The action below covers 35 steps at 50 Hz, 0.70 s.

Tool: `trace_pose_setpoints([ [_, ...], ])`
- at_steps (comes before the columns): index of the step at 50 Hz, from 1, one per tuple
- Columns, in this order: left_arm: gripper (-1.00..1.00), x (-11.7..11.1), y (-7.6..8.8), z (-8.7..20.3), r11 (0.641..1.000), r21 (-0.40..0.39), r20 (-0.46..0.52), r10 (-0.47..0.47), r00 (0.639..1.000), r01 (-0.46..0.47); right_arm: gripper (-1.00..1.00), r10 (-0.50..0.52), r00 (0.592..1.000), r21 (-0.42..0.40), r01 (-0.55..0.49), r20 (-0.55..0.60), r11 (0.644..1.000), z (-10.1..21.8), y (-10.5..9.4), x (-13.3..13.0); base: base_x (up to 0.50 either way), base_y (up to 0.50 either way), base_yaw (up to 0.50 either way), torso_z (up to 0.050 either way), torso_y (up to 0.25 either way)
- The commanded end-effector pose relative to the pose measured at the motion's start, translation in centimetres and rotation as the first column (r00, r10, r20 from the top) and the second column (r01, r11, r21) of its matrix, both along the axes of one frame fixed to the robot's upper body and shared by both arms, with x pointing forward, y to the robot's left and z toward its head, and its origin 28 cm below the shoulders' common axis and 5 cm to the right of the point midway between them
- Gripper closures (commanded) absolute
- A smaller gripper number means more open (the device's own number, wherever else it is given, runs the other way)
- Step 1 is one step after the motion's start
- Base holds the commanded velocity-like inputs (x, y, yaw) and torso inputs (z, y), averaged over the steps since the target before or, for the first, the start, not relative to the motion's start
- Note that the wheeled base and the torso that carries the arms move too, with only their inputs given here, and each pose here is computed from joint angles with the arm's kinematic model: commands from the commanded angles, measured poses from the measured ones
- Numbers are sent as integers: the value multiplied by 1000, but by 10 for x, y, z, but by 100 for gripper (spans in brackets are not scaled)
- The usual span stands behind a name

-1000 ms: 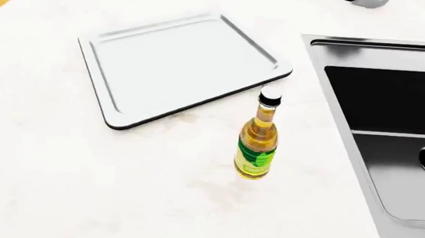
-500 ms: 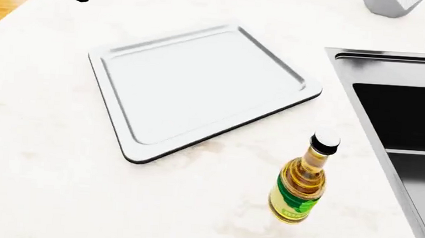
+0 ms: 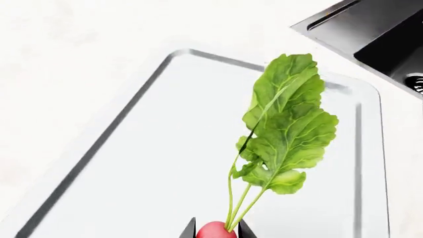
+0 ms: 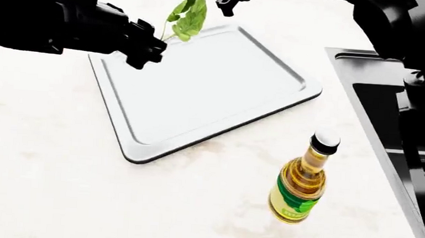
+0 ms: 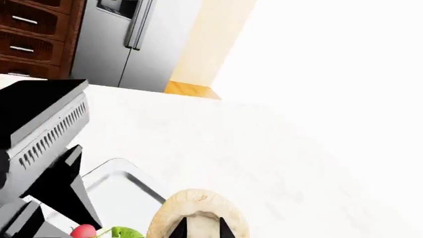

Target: Pick up the fruits and vegetables and place them in the sink. Turn on the sink faucet to wash them. Then turn the sink off and put them in the tray.

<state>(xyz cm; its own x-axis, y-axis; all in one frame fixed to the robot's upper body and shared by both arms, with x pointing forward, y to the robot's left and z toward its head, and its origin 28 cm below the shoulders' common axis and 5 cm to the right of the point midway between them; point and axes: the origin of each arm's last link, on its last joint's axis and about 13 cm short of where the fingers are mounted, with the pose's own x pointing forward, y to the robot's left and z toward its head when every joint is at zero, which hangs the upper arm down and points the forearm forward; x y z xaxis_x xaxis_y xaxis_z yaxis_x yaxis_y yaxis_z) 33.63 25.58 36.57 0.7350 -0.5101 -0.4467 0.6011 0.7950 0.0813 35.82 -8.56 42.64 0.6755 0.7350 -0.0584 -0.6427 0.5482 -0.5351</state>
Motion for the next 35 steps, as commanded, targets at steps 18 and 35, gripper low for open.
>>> trace_pose_setpoints([
  [18, 100, 54, -20, -69, 989, 144, -171, 1, 985, 24, 100, -15, 999, -51, 13, -37, 999, -19, 6, 16, 0, 0, 0, 0, 0],
  [35, -100, 51, -22, -52, 993, 119, -141, -3, 990, 20, 100, -26, 999, -50, 24, -41, 998, -22, 4, 19, 0, 0, 0, 0, 0],
])
